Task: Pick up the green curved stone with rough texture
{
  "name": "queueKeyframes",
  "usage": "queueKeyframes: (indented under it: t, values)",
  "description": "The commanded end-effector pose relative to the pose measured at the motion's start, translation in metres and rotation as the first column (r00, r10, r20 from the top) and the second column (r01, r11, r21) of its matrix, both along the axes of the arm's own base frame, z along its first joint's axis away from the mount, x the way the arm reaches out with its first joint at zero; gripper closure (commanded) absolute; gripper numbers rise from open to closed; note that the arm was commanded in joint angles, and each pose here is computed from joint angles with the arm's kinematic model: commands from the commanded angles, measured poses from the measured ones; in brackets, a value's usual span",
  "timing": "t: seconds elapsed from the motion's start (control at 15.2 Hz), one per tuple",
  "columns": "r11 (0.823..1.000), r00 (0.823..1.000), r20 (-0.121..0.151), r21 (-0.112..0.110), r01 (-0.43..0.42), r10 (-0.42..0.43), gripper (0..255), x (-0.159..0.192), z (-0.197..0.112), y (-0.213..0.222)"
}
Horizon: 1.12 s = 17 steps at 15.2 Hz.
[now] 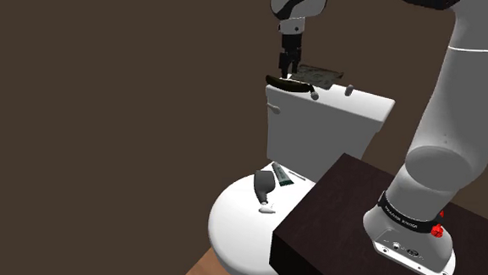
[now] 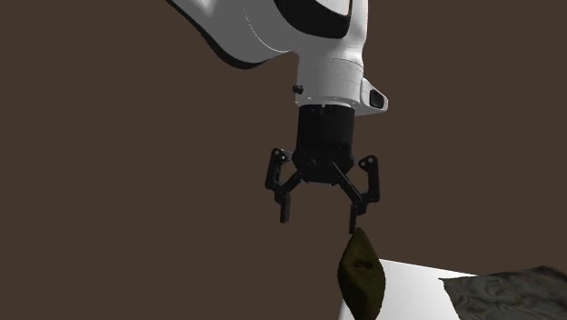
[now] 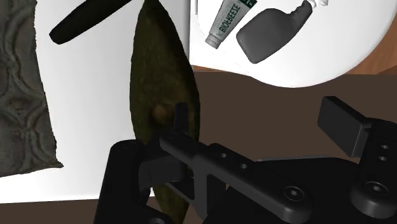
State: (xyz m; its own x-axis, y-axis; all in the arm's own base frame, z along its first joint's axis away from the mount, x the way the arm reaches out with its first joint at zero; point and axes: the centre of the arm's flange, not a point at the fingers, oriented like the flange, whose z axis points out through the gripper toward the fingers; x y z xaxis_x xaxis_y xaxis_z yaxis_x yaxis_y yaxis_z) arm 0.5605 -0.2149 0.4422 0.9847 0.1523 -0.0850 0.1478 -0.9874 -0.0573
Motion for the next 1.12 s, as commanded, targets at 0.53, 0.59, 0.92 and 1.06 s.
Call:
queueKeyframes:
  t: [0.53, 0.59, 0.92, 1.06]
  values:
    - [1.0, 1.0, -0.012, -0.017, -0.016, 0.016, 0, 0.051, -0.049, -0.05]
    - [1.0, 1.0, -0.012, -0.017, -0.016, 0.016, 0, 0.051, -0.054, -0.05]
    - [1.0, 1.0, -0.012, -0.017, -0.016, 0.016, 0, 0.051, -0.073, -0.05]
    - [1.0, 1.0, -0.012, -0.017, -0.016, 0.016, 255, 0.052, -0.073, -0.049]
